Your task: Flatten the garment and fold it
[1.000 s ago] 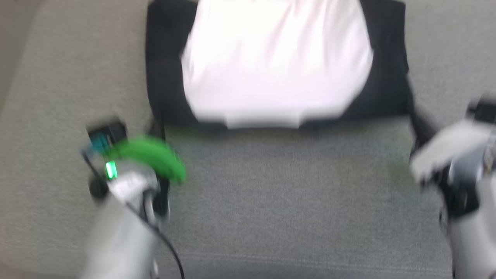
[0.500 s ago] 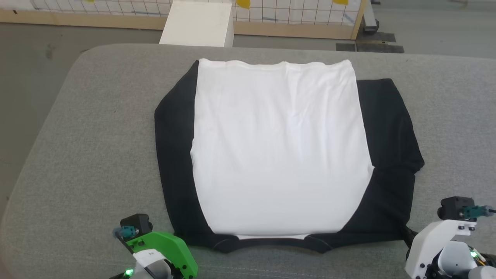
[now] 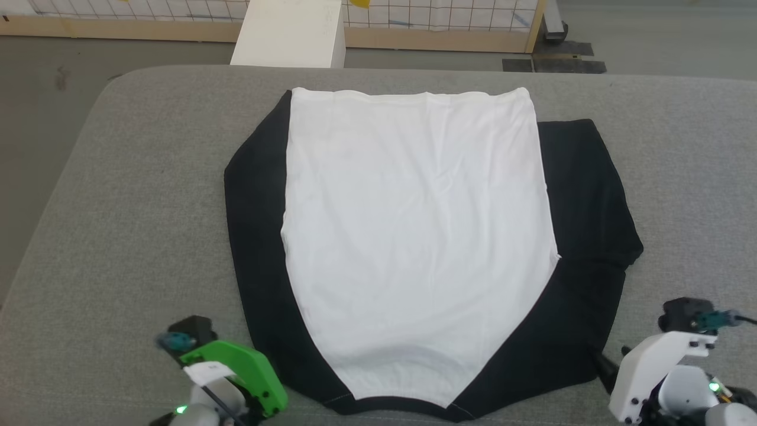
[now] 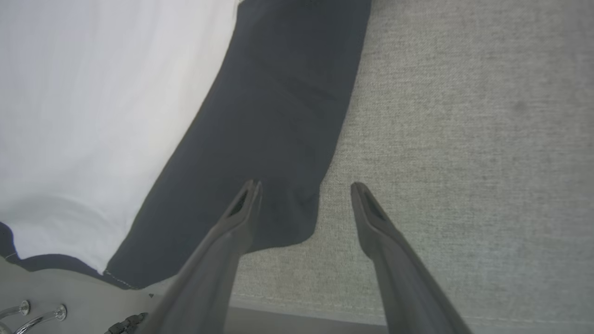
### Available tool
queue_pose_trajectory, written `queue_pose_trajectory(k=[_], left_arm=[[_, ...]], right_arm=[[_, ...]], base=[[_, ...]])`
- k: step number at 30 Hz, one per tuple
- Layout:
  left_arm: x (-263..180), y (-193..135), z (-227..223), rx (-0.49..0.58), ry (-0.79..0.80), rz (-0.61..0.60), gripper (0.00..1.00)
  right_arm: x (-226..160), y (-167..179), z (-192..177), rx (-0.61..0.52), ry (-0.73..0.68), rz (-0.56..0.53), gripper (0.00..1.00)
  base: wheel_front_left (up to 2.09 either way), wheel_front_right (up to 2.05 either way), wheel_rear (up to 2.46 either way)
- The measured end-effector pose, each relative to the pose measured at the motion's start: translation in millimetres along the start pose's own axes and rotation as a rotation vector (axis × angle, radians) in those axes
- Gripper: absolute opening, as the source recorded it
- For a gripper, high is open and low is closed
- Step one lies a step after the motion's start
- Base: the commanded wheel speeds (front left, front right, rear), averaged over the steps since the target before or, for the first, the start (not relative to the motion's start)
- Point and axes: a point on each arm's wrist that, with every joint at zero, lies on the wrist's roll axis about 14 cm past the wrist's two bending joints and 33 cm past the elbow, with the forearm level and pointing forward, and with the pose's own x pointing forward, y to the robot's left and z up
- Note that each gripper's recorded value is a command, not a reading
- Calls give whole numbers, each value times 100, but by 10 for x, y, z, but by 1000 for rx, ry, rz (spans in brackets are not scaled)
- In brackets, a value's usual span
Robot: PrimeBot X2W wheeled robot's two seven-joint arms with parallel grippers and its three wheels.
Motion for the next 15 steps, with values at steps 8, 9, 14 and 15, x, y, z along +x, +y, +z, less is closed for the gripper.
queue_pose_trajectory(k=[8, 9, 14, 15], left_arm=[[-204, 101, 826, -5, -263, 5, 100], [-262, 71, 1043, 32, -362, -5, 100], [-493, -269, 1733, 194, -720, -113, 100], [-538, -350, 1847, 213, -793, -138, 100]], right_arm=[[-200, -130, 757, 84, -234, 1, 100], [-219, -170, 907, 84, -271, -8, 100], [-215, -281, 1595, 117, -415, -25, 100], [-184, -298, 1724, 119, -432, -29, 100]], base=[[0, 0, 0], [0, 0, 0], [0, 0, 0], [0, 0, 0]])
